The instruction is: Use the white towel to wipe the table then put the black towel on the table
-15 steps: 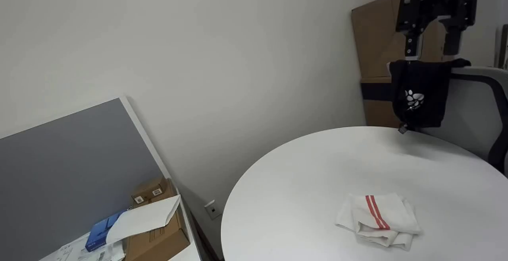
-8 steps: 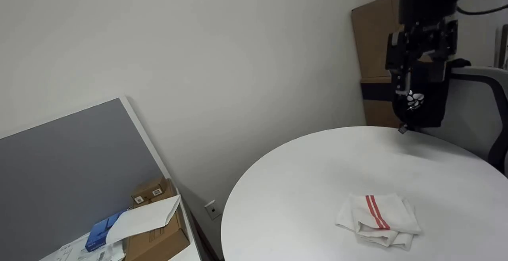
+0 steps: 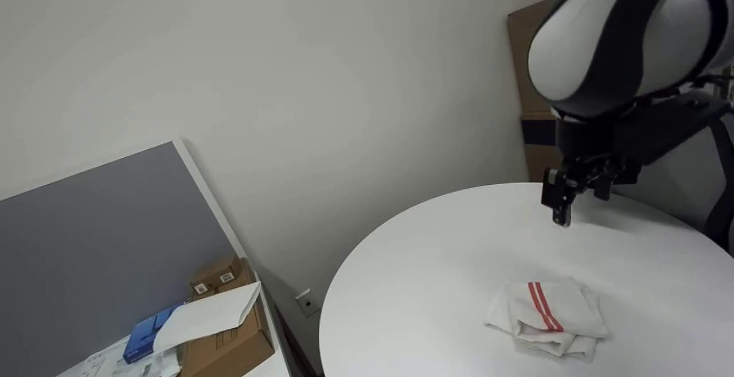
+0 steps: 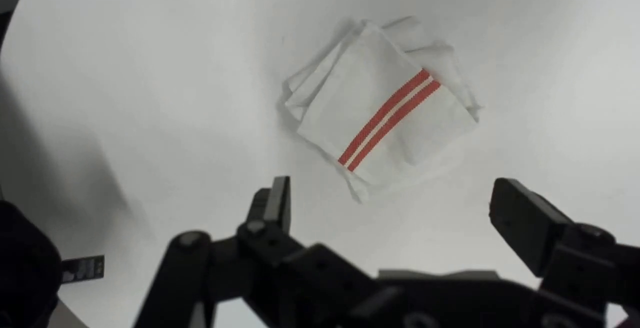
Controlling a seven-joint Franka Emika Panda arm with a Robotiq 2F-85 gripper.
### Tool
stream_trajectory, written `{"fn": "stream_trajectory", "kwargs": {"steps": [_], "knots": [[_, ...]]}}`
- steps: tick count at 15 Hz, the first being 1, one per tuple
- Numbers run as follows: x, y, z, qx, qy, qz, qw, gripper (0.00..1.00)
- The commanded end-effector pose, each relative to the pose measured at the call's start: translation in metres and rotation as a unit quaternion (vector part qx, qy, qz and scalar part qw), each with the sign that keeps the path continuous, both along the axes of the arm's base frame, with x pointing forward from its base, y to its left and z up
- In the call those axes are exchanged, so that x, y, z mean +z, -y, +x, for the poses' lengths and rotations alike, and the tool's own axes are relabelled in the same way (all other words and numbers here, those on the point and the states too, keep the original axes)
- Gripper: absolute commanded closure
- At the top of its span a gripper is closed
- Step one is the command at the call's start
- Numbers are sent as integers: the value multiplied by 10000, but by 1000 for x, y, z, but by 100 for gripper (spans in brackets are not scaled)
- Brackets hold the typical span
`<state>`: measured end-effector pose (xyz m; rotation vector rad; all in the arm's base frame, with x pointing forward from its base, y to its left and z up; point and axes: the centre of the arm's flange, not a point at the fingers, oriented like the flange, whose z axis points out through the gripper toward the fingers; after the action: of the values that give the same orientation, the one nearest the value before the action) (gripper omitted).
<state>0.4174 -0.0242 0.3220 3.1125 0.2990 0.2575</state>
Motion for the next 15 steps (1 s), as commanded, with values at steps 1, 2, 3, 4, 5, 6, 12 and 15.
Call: {"fn": "stream_trajectory", "kwargs": {"steps": [1, 2, 3, 4, 5, 6, 12, 15], "knots": [[-79, 7, 47, -34, -314, -49, 9995, 0], [-96, 8, 54, -27, -455, -32, 9990, 0], [-111, 6, 60, -17, -594, -33, 9982, 0], [-123, 4, 67, 11, -702, -32, 9975, 0], [-132, 1, 73, 34, -803, -31, 9968, 0], [-140, -5, 78, 92, -876, -31, 9961, 0], [-185, -30, 92, 305, -1119, -97, 9932, 0], [-206, -30, 90, 326, -1224, -216, 9917, 0]]}}
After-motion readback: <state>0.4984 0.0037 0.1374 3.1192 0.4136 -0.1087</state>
